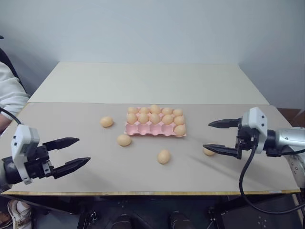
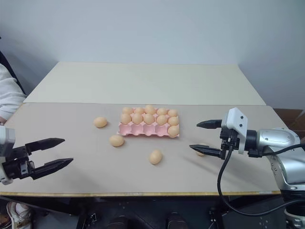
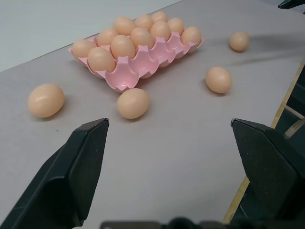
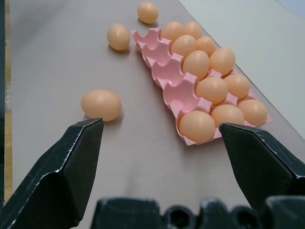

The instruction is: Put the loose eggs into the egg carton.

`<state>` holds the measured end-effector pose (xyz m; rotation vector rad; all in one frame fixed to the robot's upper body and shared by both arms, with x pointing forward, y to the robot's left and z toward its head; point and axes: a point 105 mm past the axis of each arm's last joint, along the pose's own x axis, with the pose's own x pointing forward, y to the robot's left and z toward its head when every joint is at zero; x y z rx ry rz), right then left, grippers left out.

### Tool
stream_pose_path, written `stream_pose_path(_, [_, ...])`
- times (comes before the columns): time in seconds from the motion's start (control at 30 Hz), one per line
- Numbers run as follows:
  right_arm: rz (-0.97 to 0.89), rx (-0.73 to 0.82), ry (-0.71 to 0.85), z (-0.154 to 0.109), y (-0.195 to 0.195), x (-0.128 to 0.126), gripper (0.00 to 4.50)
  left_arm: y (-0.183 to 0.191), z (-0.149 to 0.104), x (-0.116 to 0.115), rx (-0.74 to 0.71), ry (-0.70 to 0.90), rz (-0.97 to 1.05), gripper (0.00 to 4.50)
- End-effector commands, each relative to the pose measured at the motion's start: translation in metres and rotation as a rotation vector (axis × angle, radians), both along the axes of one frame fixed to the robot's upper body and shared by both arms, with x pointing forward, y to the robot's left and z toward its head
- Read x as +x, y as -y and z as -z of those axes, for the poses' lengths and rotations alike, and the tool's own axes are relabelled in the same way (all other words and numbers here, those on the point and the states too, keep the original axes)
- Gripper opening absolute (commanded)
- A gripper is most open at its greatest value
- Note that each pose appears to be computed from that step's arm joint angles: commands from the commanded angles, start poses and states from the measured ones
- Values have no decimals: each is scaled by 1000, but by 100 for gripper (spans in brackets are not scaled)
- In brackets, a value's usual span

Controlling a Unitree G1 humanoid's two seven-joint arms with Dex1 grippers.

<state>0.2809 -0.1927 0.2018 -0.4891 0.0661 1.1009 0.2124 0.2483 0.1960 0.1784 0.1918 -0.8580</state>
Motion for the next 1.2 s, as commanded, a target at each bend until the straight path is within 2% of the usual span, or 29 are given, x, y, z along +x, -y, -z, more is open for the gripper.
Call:
stream_pose_path(0.03, [34,-24,45,-8,9,-2,450,5,-6,0,7,34,29,447])
stream_pose_path(0.13, [86,-50,34,0,12,3,450,8,-8,4,2,41,50,447])
stream_pose_path(0.27, [134,-210,-24,40,25,7,450,13,-7,7,4,35,88,447])
stream_pose_path(0.43, [198,-226,-74,66,29,21,450,20,-7,11,7,26,140,447])
stream_pose_path(0.73, [268,-259,-77,87,31,42,450,26,-9,18,15,28,182,447])
stream_pose_path(0.83, [273,-237,-82,87,31,44,389,25,-10,18,15,31,182,450])
stream_pose_path(1.03, [254,-209,-72,81,28,41,200,25,-8,17,15,32,177,450])
stream_pose_path(1.2, [189,-136,22,52,1,45,194,24,-8,17,18,35,173,450])
